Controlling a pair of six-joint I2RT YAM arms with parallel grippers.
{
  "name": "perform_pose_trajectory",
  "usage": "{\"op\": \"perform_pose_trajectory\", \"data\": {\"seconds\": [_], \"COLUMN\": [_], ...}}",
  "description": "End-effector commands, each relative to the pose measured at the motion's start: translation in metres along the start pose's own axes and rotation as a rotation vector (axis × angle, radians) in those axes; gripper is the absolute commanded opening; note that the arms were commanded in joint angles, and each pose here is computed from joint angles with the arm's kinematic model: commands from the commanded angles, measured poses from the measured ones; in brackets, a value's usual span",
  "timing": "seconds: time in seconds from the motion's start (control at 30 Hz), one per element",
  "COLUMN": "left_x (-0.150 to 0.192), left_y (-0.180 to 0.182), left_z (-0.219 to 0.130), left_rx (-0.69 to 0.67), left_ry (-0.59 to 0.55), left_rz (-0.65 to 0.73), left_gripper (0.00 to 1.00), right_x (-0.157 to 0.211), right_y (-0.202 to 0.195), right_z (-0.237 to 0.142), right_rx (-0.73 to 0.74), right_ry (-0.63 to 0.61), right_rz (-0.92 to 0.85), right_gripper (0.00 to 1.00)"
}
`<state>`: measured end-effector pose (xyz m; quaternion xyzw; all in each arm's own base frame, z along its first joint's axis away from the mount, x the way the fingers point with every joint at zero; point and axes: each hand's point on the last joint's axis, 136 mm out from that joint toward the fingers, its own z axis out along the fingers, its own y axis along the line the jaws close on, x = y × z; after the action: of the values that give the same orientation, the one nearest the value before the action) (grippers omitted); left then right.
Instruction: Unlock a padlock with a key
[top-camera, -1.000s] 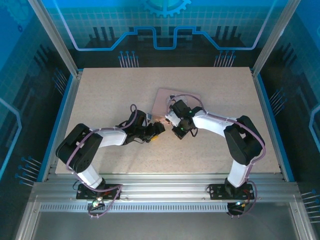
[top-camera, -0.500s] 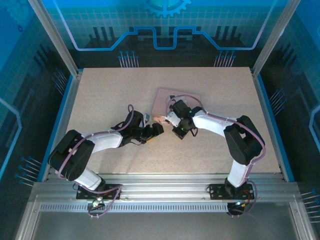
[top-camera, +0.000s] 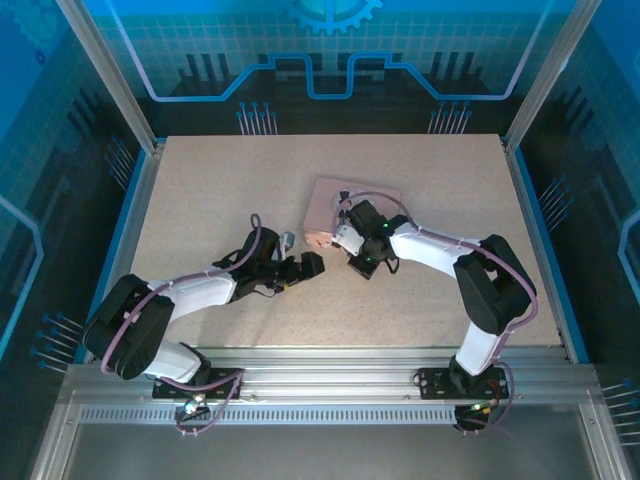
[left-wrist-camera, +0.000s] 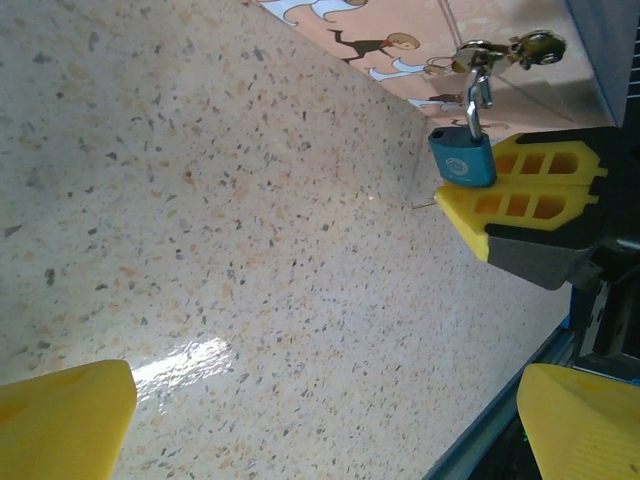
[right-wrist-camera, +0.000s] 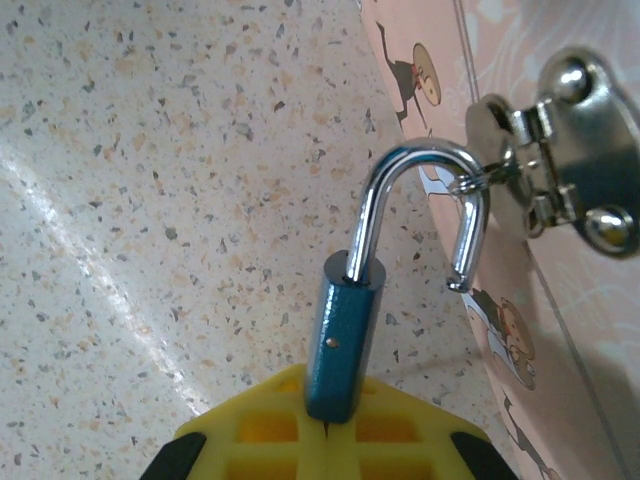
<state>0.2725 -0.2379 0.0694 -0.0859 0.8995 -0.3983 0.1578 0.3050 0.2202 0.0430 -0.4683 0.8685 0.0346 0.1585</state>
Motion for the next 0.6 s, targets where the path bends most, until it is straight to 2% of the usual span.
{"op": "perform_pose_trajectory", "data": {"seconds": [0.0,0.43,0.57], "left_x": [0.0,0.0,0.0], "left_y": [0.004,0.004,0.006], "left_z": [-0.003,-0.001,0.0], "left_rx": [-0.004,-0.001,0.001], "left_ry": [-0.014,-0.013,-0.015], "left_rz": [0.023,0.016,0.008], "left_gripper": [0.99,0.99,0.99], "right_x": [0.005,-0.001,-0.007], "right_y": [0.003,-0.001,0.003], "right_z": [-0.002,-0.007,-0.006], "right_rx": [-0.025,0.076,0.06], "right_ry": [0.019,-0.014,-0.01], "right_rz": [-0.065,-0.227,-0.274], "right_gripper": [0.0,0.0,0.0]}}
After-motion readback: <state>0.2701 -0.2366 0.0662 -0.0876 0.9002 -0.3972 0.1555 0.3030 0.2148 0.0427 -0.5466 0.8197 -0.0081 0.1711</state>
